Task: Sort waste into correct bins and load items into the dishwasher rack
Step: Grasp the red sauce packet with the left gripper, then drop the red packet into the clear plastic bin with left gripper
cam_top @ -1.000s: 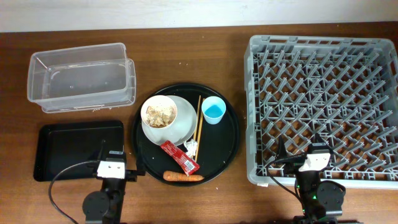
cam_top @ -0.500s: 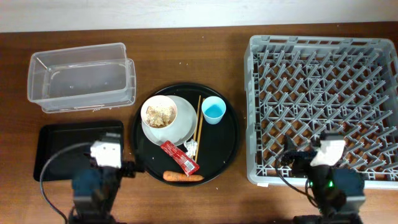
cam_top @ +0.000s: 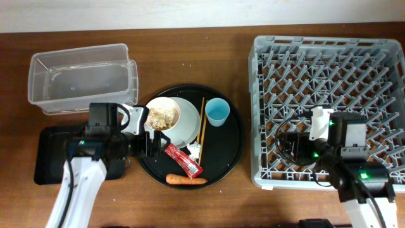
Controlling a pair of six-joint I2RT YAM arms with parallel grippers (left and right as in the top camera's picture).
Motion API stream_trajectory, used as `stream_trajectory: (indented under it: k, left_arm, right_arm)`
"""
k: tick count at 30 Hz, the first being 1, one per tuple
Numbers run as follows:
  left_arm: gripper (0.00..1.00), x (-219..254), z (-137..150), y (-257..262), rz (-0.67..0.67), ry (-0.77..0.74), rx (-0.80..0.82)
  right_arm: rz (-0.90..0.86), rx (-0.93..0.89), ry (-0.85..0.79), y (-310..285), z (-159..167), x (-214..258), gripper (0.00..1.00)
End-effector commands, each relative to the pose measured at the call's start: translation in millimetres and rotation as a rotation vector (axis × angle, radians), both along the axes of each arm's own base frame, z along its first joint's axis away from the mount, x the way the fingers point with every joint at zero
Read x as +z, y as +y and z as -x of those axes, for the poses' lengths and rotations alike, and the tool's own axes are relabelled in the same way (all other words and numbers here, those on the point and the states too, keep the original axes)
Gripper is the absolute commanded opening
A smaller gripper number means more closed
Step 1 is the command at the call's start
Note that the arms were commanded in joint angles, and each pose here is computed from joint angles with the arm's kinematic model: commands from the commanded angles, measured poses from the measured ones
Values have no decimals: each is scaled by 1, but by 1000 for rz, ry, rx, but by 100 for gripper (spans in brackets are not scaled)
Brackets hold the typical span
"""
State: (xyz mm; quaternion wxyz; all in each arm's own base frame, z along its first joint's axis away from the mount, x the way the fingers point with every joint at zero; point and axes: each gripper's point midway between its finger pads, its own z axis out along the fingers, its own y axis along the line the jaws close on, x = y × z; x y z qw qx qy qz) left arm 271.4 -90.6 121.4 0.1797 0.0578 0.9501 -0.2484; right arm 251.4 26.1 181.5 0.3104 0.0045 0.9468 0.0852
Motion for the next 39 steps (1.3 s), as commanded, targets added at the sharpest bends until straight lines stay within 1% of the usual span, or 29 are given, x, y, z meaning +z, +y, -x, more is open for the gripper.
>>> stream_trajectory:
  k: [1, 3, 5, 8, 10, 11, 13, 15, 17, 18, 20, 21, 23, 24, 26, 29, 30, 32, 34, 35, 37, 39]
  left_arm:
    - [99, -19, 8, -20, 50, 123, -56]
    - [99, -42, 19, -38, 15, 208, -129]
    - [99, -63, 27, -44, -61, 261, -175]
    - [99, -85, 37, -54, -82, 338, -219]
    - [99, -93, 36, -57, -78, 354, -227]
    - [96, -96, 35, -58, -79, 357, -229]
    - [75, -99, 30, -59, -77, 341, -229]
    - [68, -98, 25, -60, -72, 317, -229]
    - [56, -98, 23, -61, -71, 307, -229]
    - [45, -98, 23, -61, -71, 307, -229]
    - [33, -98, 23, -61, -71, 307, -229]
    - [29, -98, 23, -61, -71, 306, -229]
    - [18, -98, 22, -61, -70, 303, -229]
    - [15, -98, 21, -61, -70, 299, -229]
    - [1, -97, 20, -63, -64, 293, -230]
    - [0, -90, 21, -63, -63, 300, -230]
    - [0, -80, 19, -63, -62, 291, -231]
    - [0, -50, 11, -62, -68, 221, -236]
    - [0, -13, -4, -55, -106, 88, -209]
    - [0, 4, -14, -45, -146, 13, -173]
    - [0, 32, -39, -10, -258, -128, -51]
    - [0, 59, -77, 34, -349, -291, 124]
  right_arm:
    - [-11, -4, 31, 0, -3, -3, 98]
    - [-11, -4, 45, 0, -3, -6, 98]
    - [-11, -4, 45, 0, -3, -6, 98]
    - [-11, -4, 49, 0, -2, -6, 98]
    - [-11, -4, 49, 0, -2, -6, 99]
    - [-11, -4, 49, 0, -2, -6, 98]
    - [-11, -4, 50, 0, -2, -6, 98]
    - [-11, -4, 50, 0, -2, -6, 98]
    - [-11, -4, 52, 0, -1, -7, 98]
    - [-11, -4, 53, 0, -1, -7, 98]
    - [-11, -4, 53, 0, -1, -7, 98]
    - [-11, -4, 53, 0, -1, -7, 98]
    - [-11, -4, 52, 0, -1, -7, 98]
    - [-11, -4, 52, 0, -1, -7, 98]
    - [-11, -4, 52, 0, -1, -7, 98]
    - [-11, -4, 53, 0, -1, -7, 98]
    - [-11, -4, 53, 0, -1, -7, 98]
    - [-11, -4, 53, 0, -1, -7, 98]
    - [-10, -4, 53, 0, -1, -7, 98]
    - [-10, -4, 53, 0, -1, -7, 98]
    - [-11, -4, 53, 0, -1, -7, 98]
    - [-11, -4, 53, 0, -1, -7, 98]
